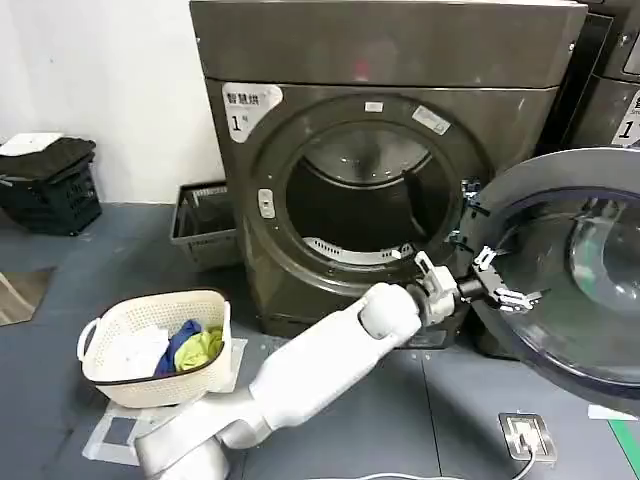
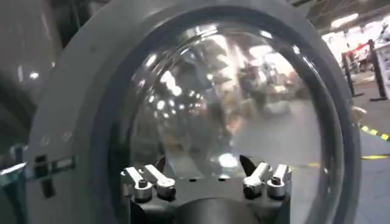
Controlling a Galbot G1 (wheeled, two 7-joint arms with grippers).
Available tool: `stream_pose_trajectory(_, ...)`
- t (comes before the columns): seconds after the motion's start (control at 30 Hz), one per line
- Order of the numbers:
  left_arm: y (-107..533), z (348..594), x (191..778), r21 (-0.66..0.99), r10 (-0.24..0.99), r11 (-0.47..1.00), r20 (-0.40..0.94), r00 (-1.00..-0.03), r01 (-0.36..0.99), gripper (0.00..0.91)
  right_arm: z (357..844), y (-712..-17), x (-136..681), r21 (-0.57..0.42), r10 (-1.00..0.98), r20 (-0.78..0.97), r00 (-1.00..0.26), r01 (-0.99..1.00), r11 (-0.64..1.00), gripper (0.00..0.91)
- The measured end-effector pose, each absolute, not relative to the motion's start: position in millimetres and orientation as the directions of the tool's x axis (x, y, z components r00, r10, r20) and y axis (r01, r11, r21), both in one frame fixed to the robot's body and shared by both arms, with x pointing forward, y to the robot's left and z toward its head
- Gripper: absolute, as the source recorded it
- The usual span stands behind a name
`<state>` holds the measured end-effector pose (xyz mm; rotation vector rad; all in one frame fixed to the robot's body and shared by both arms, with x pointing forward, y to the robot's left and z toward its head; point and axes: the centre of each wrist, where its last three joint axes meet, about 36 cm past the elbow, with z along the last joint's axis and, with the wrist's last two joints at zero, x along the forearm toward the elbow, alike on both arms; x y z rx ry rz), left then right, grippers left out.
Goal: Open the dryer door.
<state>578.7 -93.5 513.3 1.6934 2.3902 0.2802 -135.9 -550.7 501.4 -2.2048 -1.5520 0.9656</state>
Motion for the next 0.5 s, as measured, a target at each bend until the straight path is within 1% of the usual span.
stream_pose_trajectory(0.27, -91, 512, 584, 0.266, 0.942, 0.333, -0.042, -0.334, 0.905, 0.907, 496, -551, -146, -0.576, 0.912, -0.347, 0.219, 0.718, -0.391, 0.907)
stream_pose_trajectory(0.5, -96, 517, 572, 0.244, 0.949, 0.309, -0.026, -0.313, 0.919, 0.907, 488, -552, -154, -0.582, 0.915, -0.336, 0.224, 0.715, -0.388, 0.907)
